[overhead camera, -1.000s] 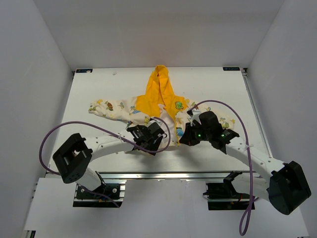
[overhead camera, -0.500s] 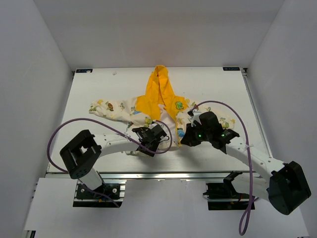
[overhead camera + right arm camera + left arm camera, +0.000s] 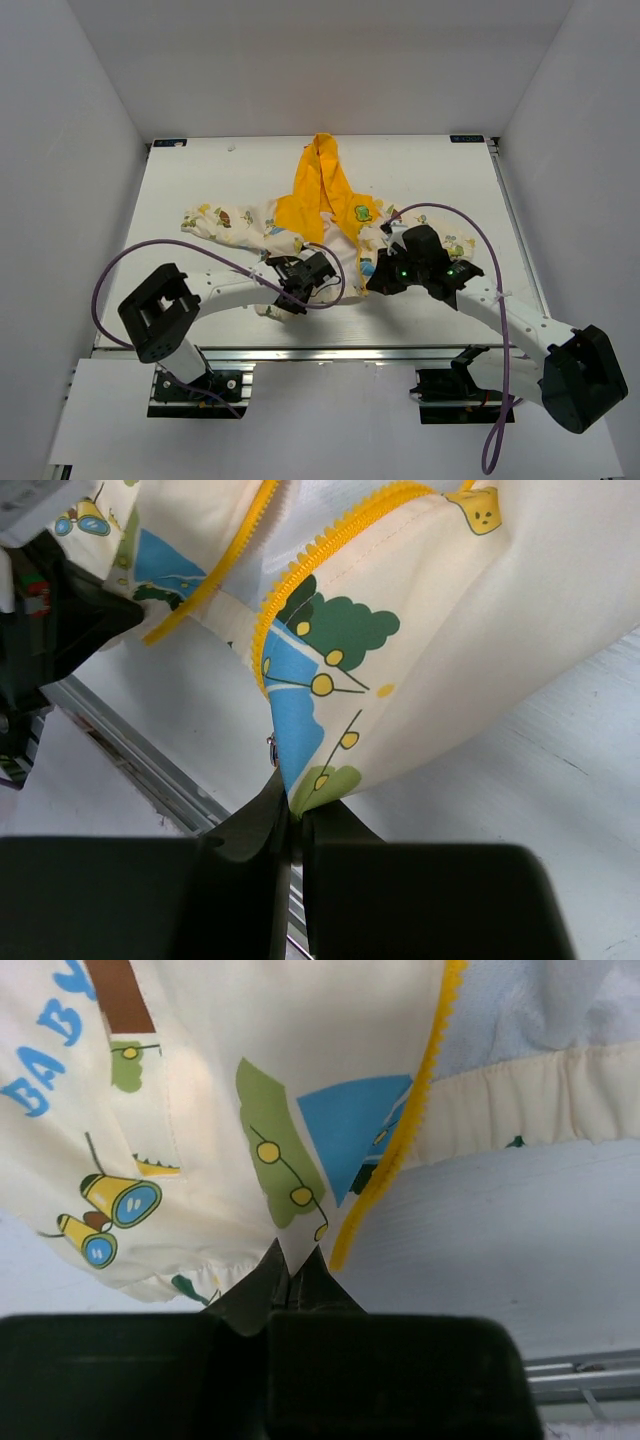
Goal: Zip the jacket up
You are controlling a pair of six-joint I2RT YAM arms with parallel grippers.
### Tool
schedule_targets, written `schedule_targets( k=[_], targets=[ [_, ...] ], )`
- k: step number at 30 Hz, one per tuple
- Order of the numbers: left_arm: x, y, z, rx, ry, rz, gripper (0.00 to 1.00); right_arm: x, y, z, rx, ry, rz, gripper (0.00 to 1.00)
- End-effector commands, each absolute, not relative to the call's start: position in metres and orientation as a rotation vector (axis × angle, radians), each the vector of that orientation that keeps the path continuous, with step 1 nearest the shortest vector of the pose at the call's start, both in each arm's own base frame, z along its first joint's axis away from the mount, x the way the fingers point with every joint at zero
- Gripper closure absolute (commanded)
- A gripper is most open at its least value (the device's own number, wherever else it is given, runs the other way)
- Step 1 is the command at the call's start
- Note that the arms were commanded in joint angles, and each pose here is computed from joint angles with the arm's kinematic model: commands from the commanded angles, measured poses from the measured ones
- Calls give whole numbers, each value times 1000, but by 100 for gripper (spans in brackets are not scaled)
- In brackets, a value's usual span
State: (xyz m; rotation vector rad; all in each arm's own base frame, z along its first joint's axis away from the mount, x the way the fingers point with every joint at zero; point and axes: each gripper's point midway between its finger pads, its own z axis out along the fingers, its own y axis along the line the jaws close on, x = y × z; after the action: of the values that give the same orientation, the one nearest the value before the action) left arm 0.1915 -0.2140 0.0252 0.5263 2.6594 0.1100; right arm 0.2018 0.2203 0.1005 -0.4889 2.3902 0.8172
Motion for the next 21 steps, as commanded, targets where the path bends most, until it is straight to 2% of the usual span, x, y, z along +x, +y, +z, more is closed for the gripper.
schedule_targets(
  k=[1,7,14,21],
  targets=[
    [202,-227,73,448,2568,7,100,209,215,102,-441,2380,790,100],
    [217,-232,143,293,2371,-184,100,219,207,106,-376,2380,819,100],
    [225,-248,212,165,2163,-462,100,218,221,139,-501,2220,939,100],
    [232,-271,242,70,1973,-707,100,209,252,193,-512,1955,1233,100]
  ],
)
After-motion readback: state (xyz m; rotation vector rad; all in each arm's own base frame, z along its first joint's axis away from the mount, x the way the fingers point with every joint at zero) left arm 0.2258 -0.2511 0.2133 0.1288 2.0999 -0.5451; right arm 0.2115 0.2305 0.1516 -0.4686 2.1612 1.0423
